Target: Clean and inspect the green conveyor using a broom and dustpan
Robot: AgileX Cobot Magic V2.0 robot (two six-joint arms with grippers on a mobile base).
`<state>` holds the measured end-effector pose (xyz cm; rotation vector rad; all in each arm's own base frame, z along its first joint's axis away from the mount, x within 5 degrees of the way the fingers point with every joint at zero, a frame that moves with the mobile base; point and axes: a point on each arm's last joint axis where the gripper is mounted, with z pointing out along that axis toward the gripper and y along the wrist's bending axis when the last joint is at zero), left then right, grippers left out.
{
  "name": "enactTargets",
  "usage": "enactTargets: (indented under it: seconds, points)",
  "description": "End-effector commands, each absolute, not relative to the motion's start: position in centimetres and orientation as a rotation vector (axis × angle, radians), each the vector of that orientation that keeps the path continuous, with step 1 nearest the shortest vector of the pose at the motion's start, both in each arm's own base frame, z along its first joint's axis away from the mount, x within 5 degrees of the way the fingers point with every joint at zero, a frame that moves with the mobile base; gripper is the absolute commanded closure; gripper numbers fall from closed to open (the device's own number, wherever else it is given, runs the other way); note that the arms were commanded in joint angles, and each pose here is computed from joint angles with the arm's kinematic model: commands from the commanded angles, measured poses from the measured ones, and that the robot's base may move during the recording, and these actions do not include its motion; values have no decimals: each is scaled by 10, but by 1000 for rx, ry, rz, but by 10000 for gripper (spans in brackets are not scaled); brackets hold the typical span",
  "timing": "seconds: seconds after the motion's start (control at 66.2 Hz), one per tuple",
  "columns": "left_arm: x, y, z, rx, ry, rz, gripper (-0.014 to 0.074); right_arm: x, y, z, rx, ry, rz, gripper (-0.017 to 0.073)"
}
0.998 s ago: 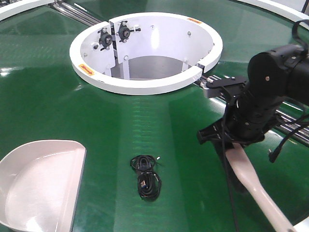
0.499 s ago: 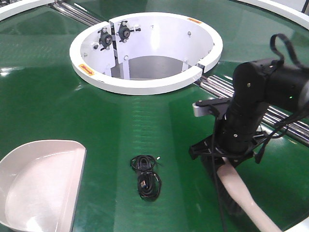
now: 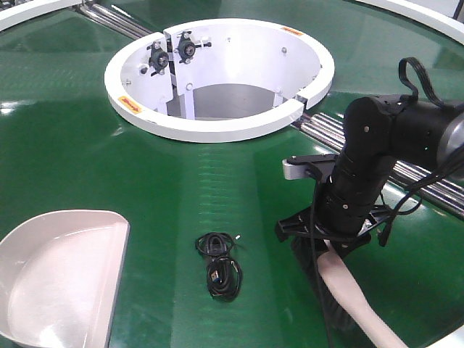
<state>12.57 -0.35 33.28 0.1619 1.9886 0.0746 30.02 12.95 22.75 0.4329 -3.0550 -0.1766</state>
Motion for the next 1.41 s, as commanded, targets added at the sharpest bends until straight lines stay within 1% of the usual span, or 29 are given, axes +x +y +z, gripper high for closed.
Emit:
enactTargets:
  seconds: [0.0, 0.06, 0.166, 0.287, 0.378, 0.453, 0.499, 0.574, 0.741, 1.043, 1.209, 1.285, 1.391]
  points:
    - [127, -4, 348, 273, 1896, 164, 35, 300, 127, 249, 444, -3120, -213, 565]
    - [127, -3, 347, 378, 1894, 252, 35, 300, 127, 249, 444, -3120, -213, 565]
    - [126, 0, 346, 635, 1859, 465, 35, 300, 127, 249, 446, -3120, -212, 566]
    - [126, 4, 347, 989, 1752, 762, 35, 300, 127, 249, 445, -3120, -212, 566]
    - [127, 7, 349, 1186, 1646, 956, 35, 300, 127, 249, 445, -3120, -212, 565]
    - [128, 9, 352, 1265, 1576, 1067, 35, 300, 127, 249, 445, -3120, -212, 565]
    - [128, 9, 354, 1271, 1548, 1098, 35, 300, 127, 249, 445, -3120, -212, 565]
    - [129, 9, 356, 1277, 1516, 1133, 35, 300, 127, 249, 445, -3120, -212, 565]
    - [129, 9, 358, 1273, 1500, 1140, 35, 300, 127, 249, 445, -3120, -212, 565]
    - [129, 10, 356, 1277, 1526, 1133, 35, 300, 127, 249, 445, -3120, -212, 565]
    - [131, 19, 351, 1397, 1798, 1079, 35, 300, 127, 249, 445, -3120, -212, 565]
    - [137, 22, 350, 1456, 1944, 1032, 35, 300, 127, 249, 445, -3120, -212, 565]
    - [146, 24, 350, 1517, 2086, 978, 35, 300, 127, 249, 445, -3120, -212, 565]
